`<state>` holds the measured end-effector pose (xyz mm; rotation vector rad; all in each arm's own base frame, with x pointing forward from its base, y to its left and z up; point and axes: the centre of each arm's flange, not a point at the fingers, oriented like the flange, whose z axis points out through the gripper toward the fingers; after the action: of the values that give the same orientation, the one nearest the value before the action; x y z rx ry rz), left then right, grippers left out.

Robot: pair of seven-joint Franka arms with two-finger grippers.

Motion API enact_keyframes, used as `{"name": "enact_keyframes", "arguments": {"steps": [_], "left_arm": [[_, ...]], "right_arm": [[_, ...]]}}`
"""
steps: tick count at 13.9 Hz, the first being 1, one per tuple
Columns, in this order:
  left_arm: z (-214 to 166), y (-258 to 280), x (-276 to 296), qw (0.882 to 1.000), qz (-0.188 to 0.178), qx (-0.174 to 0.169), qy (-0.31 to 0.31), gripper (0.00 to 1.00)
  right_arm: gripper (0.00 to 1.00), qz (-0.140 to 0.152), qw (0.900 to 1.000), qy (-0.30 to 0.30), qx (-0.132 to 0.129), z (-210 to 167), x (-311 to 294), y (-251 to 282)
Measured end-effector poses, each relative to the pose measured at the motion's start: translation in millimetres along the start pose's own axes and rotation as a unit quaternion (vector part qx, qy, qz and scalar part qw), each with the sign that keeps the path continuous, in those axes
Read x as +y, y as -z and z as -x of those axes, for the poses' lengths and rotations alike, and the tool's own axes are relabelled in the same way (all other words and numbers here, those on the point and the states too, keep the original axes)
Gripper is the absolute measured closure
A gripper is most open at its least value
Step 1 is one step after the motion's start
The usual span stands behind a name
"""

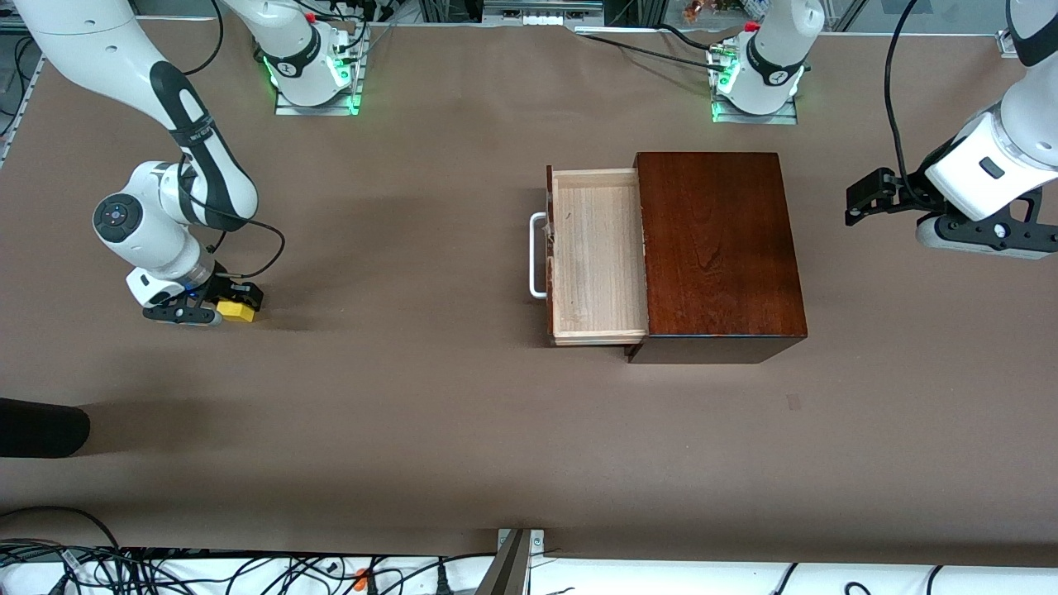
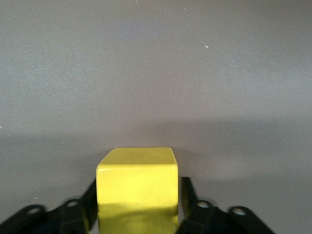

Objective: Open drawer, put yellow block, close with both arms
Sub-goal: 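Grasp the yellow cube with the right gripper and lift it, then carry the yellow cube over the open drawer with the right gripper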

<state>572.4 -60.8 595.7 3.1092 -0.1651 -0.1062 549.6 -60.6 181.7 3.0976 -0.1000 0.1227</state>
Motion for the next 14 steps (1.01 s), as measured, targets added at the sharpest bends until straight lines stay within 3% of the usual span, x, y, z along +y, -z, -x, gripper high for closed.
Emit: {"name": "enact_keyframes", "arguments": {"steps": [1,4,7,10,14], "left_arm": [[0.2,0.2,1.9,1.0,0.0,0.0,-0.002,0.0],[1.0,1.7,1.3,1.0,-0.008,0.001,-0.003,0.0],[2.3,4.1,-0.1,1.0,-0.015,0.004,-0.004,0.0],[2.4,4.4,0.0,1.0,-0.015,0.004,-0.004,0.0],[2.4,4.3,0.3,1.0,-0.015,0.004,-0.004,0.0]], "right_arm": [[0.44,0.0,1.0,0.0,0.003,-1.6,0.0,1.8],[0.44,-0.001,1.0,0.0,0.004,-11.6,-1.5,18.9],[0.44,-0.005,0.997,-0.033,-0.067,-36.3,-20.2,65.2],[0.44,-0.006,0.988,-0.089,-0.129,-63.4,-54.9,123.8],[0.44,-0.039,0.959,-0.201,-0.195,-68.1,-136.5,176.8]]}}
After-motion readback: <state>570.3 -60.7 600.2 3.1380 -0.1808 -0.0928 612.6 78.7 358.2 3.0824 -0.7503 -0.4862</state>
